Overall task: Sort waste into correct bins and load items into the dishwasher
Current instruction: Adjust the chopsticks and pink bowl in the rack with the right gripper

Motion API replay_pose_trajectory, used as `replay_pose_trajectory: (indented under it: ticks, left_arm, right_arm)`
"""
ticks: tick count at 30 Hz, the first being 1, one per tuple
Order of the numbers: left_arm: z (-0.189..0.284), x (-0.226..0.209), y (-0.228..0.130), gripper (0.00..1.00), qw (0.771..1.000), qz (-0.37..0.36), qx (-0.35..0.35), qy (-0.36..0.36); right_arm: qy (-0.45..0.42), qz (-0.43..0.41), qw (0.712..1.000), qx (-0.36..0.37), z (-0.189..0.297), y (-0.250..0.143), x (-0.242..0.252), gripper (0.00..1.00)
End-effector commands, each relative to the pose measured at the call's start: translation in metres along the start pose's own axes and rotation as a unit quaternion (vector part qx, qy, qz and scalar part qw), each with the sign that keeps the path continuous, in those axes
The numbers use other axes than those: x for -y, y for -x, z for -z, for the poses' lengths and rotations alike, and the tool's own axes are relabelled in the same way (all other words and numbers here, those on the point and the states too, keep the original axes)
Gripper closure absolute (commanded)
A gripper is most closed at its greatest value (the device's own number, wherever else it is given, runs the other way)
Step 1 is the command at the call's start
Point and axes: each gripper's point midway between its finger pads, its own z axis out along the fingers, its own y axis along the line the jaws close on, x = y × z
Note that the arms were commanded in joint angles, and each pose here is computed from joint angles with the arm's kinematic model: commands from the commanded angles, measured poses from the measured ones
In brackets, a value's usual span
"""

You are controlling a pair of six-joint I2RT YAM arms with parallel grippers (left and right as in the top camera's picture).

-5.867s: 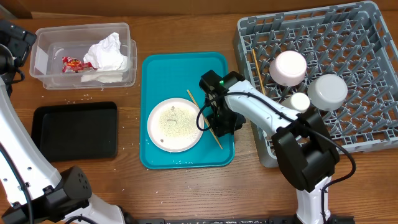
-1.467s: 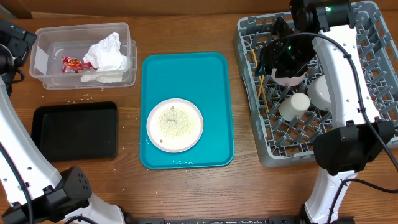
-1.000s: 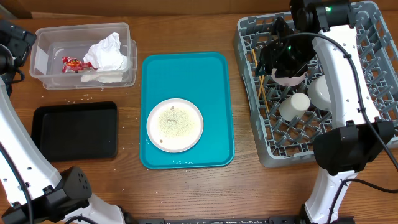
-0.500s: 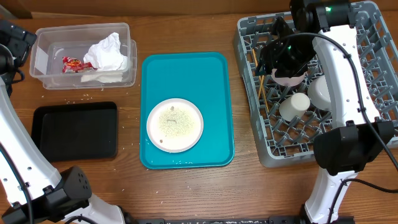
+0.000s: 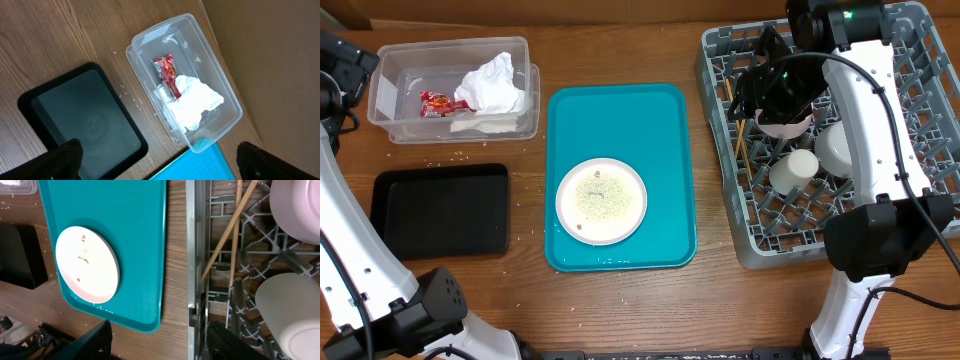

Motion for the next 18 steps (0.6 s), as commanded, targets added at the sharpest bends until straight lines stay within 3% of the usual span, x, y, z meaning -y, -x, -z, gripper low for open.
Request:
replay_pose_trajectory:
  ticks: [1, 12, 18]
  left_arm:
    - [-0.003, 0.001, 0.0, 0.0, 1.0, -0.01, 0.001, 0.005]
    - [-0.003, 0.001, 0.0, 0.0, 1.0, -0.01, 0.001, 0.005]
    - [-0.003, 0.001, 0.0, 0.0, 1.0, -0.01, 0.001, 0.005]
  right_arm:
    - [0.011, 0.015, 0.999, 0.035, 0.021, 0.002, -0.012, 0.37]
    - [0.045, 0.025, 0.998, 0.044, 0.02, 0.007, -0.029, 0.37]
    - [0.046, 0.069, 0.996, 0.041, 0.005, 0.003, -0.068, 0.36]
